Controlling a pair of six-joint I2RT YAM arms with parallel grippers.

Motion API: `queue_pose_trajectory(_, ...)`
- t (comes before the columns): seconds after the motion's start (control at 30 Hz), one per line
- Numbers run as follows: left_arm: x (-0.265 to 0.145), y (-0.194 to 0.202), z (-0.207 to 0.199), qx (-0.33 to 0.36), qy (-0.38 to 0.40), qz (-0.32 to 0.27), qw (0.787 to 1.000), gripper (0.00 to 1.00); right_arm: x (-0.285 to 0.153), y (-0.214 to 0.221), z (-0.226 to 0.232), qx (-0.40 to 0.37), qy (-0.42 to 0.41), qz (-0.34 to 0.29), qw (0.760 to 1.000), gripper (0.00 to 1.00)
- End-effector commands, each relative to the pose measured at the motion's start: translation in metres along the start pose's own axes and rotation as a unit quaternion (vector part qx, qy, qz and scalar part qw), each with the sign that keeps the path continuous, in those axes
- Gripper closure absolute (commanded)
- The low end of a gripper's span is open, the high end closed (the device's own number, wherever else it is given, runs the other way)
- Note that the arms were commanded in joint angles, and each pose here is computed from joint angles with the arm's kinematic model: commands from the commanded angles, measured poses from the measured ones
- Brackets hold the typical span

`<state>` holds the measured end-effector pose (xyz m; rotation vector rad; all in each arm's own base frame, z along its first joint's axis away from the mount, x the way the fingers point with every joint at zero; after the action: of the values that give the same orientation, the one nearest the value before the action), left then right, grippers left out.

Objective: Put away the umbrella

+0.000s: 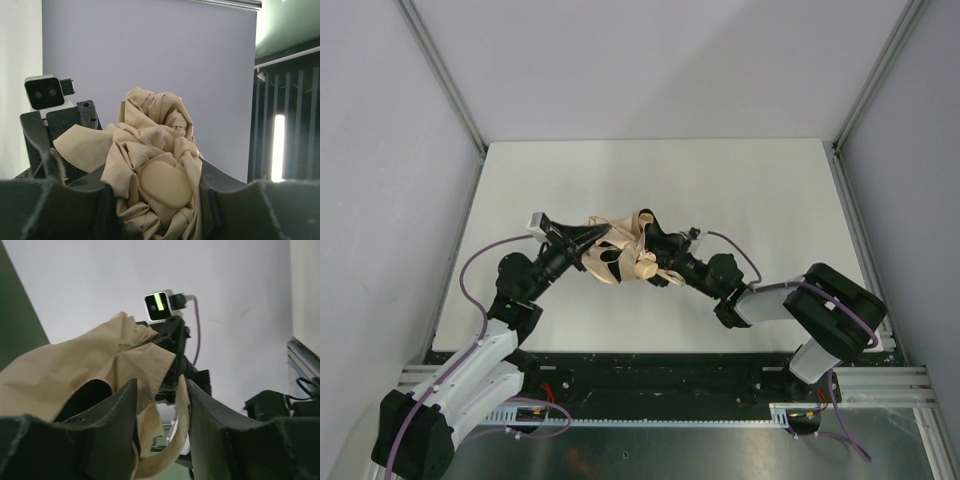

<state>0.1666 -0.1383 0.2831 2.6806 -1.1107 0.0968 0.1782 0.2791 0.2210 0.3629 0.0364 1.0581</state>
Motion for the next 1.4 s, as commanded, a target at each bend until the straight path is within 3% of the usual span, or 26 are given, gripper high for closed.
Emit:
queue_pose_trajectory(0.0, -0.002, 0.009, -0.029, 0.010, 0.055, 0.026, 0.998, 1.00, 0.012, 0.006, 0.031, 0.012, -0.082, 0.003, 0.997, 0.57)
queue_pose_trajectory(0.1, -0.002, 0.011, -0.032, 0.010, 0.058, 0.030, 0.998, 1.00, 0.017, 0.008, 0.031, 0.011, -0.078, 0.001, 0.997, 0.88)
queue_pose_trajectory(0.2, -0.002, 0.013, -0.038, 0.013, 0.065, 0.037, 0.997, 1.00, 0.019, 0.007, 0.021, 0.005, -0.056, -0.007, 0.998, 0.99)
queue_pose_trajectory(0.43, -0.004, 0.023, -0.046, 0.010, 0.071, 0.067, 0.995, 1.00, 0.021, -0.004, -0.002, -0.045, -0.035, -0.033, 0.998, 1.00)
queue_pose_trajectory(0.63, 0.001, 0.044, -0.043, 0.001, 0.025, 0.127, 0.992, 1.00, 0.025, -0.038, 0.002, -0.175, -0.049, -0.044, 0.982, 1.00)
queue_pose_trajectory(0.8, 0.001, 0.046, -0.014, 0.003, -0.065, 0.140, 0.988, 1.00, 0.024, -0.065, 0.038, -0.320, -0.082, -0.015, 0.944, 1.00)
queue_pose_trajectory(1.13, -0.009, 0.019, 0.046, 0.020, -0.250, 0.033, 0.968, 1.00, -0.011, -0.035, 0.120, -0.534, -0.160, 0.018, 0.830, 1.00)
queue_pose_trajectory(1.23, -0.009, 0.013, 0.055, 0.031, -0.290, 0.015, 0.956, 1.00, -0.021, -0.022, 0.135, -0.552, -0.179, 0.022, 0.814, 1.00)
queue_pose_trajectory(1.37, -0.011, 0.009, 0.067, 0.039, -0.322, -0.003, 0.946, 1.00, -0.029, -0.006, 0.147, -0.542, -0.215, 0.036, 0.811, 1.00)
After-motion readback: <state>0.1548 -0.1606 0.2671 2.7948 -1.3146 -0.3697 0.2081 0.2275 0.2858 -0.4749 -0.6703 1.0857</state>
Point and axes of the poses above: each gripper's point midway between its finger pads, its own x axis out along the fingers, its own z axis along the line the jaws close on, y = z × x, the point moved 10 cm from there along -x, back along the fingers, and after that the axes turned 1 degree about -x, right-handed, at the moved point
